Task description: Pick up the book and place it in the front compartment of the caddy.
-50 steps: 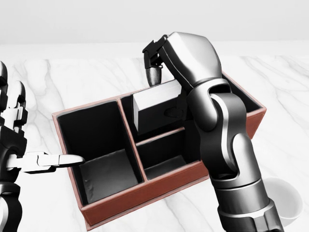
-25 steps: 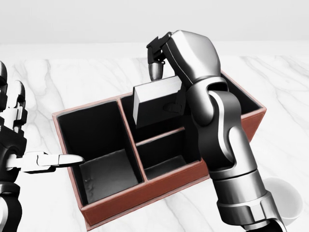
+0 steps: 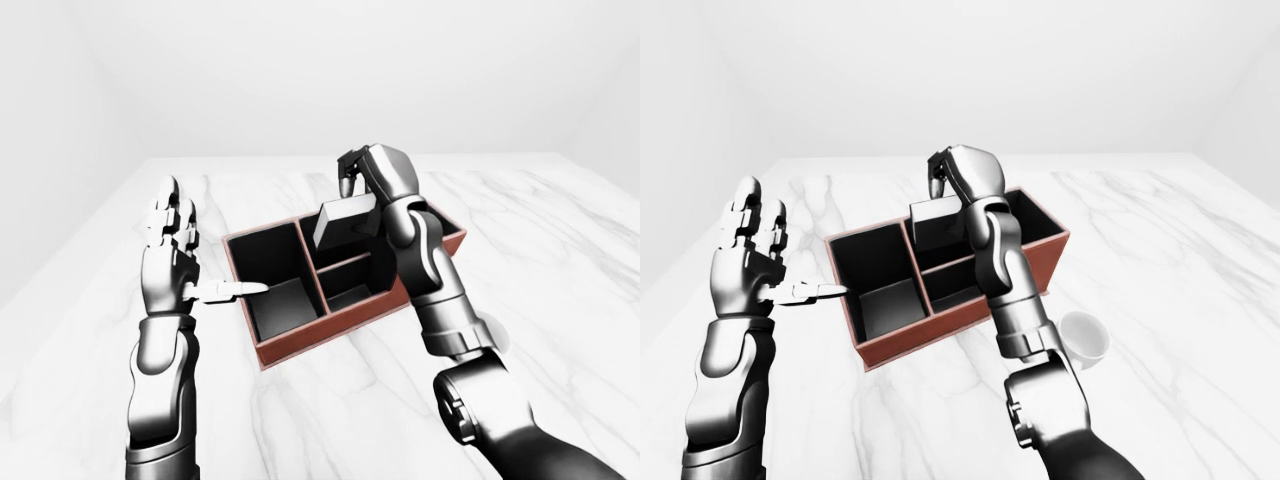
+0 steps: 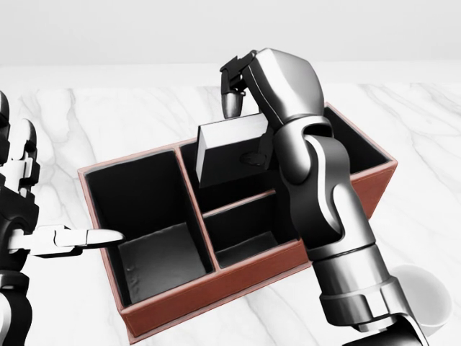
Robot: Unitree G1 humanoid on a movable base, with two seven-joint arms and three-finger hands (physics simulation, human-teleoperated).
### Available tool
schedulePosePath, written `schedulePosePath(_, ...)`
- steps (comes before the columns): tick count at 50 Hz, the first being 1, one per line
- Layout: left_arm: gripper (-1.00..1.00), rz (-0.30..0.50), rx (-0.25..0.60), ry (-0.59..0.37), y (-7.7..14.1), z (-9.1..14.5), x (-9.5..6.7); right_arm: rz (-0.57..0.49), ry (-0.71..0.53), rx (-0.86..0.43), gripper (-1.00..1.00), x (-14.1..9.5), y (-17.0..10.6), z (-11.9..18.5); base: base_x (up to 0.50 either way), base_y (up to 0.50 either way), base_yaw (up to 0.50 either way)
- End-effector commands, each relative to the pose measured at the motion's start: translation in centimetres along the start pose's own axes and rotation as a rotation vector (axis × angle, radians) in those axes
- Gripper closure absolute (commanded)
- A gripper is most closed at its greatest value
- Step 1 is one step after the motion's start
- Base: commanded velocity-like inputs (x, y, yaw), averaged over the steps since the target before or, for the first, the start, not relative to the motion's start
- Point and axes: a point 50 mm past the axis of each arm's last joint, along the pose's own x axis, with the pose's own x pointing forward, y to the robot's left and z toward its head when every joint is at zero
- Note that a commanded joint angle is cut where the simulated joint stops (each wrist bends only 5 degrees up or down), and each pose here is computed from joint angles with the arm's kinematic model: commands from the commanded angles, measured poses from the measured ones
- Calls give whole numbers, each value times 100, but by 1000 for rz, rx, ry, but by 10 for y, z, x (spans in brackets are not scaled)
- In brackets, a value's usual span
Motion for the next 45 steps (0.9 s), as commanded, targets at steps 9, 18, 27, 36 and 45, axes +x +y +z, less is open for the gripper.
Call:
schedulePosePath(9, -100, 3, -2, -1, 1, 0, 1, -48, 48, -2, 100, 9, 4, -10, 0, 0, 0)
schedulePosePath(18, -100, 2, -2, -2, 0, 0, 1, -46, 74, -6, 100, 12, 9, -15, 0, 0, 0)
schedulePosePath(27, -100, 3, -2, -4, 0, 1, 1, -40, 72, -14, 100, 13, 12, -13, 0, 0, 0)
schedulePosePath(36, -100, 4, -3, -10, 1, 2, 1, -33, 83, -26, 100, 15, 18, -15, 0, 0, 0)
schedulePosePath(45, -100, 12, -5, -15, 4, 3, 3, -26, 73, -33, 100, 19, 22, -11, 0, 0, 0)
